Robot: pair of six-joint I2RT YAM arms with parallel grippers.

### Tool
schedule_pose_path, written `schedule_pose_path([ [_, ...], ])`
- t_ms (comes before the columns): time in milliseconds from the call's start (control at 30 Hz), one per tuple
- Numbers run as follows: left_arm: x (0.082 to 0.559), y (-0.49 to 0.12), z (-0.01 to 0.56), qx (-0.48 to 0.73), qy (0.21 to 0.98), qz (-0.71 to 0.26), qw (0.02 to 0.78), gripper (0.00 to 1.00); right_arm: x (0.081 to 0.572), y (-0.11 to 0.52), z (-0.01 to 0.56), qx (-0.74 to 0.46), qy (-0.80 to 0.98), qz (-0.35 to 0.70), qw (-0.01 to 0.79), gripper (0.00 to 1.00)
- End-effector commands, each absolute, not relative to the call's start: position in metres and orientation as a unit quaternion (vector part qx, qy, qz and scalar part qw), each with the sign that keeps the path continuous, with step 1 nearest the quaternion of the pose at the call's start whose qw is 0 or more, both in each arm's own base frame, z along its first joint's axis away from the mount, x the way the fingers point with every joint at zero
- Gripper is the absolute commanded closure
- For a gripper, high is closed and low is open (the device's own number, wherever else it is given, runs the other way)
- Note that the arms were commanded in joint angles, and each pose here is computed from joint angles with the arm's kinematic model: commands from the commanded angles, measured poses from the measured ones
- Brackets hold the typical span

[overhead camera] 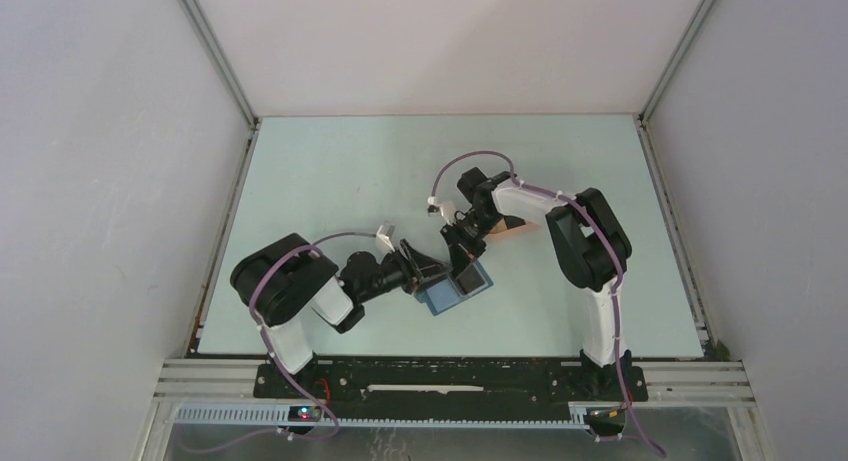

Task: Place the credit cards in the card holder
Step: Turn over the card slot in the card holder.

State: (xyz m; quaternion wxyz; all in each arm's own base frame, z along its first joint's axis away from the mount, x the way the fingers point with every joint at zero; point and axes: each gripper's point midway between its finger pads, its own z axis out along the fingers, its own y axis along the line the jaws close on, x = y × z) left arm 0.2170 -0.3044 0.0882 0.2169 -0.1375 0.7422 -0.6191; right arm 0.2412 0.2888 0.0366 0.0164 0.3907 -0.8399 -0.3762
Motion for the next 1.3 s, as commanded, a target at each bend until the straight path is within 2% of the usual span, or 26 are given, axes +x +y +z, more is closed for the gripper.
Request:
schedule_pose_path([
  [0,0.227,-0.315,0.103,-0.119,0.726,-0.636,0.232,0.41,0.264,0.282,0.077,0.394,-0.837,-0.376,-0.048,0.89],
  [300,0.234,-0.327,0.101,-0.110,0.732,-0.634,0.225,0.41,0.297,0.241,0.128,0.375,-0.840,-0.361,-0.150,0.89],
  [500,0.243,-0.335,0.093,-0.101,0.746,-0.617,0.230,0.41,0.302,0.216,0.183,0.389,-0.806,-0.374,-0.243,0.89],
  [633,0.249,-0.342,0.095,-0.084,0.752,-0.607,0.243,0.41,0.296,0.203,0.224,0.420,-0.768,-0.359,-0.323,0.89],
  [767,0.253,-0.340,0.098,-0.060,0.769,-0.577,0.268,0.41,0.288,0.189,0.275,0.456,-0.720,-0.292,-0.435,0.85],
  [800,0.255,-0.339,0.106,-0.050,0.769,-0.572,0.282,0.41,0.286,0.185,0.286,0.461,-0.709,-0.276,-0.456,0.78],
  [833,0.255,-0.336,0.109,-0.044,0.773,-0.561,0.292,0.41,0.282,0.181,0.294,0.464,-0.702,-0.267,-0.470,0.67],
  [900,0.258,-0.329,0.118,-0.025,0.780,-0.538,0.320,0.40,0.278,0.178,0.303,0.446,-0.703,-0.267,-0.485,0.35],
  [933,0.258,-0.326,0.122,-0.016,0.784,-0.527,0.329,0.39,0.276,0.179,0.305,0.442,-0.702,-0.277,-0.485,0.24],
  [1000,0.259,-0.320,0.134,0.005,0.791,-0.504,0.346,0.35,0.272,0.183,0.303,0.437,-0.704,-0.300,-0.473,0.11],
  [1067,0.257,-0.315,0.152,0.031,0.800,-0.481,0.359,0.25,0.270,0.187,0.300,0.433,-0.706,-0.320,-0.459,0.04],
  [1133,0.259,-0.311,0.188,0.055,0.800,-0.464,0.377,0.03,0.271,0.190,0.295,0.428,-0.709,-0.331,-0.453,0.02],
  [1267,0.248,-0.299,0.253,0.068,0.814,-0.444,0.368,0.00,0.278,0.188,0.280,0.422,-0.718,-0.325,-0.449,0.00],
])
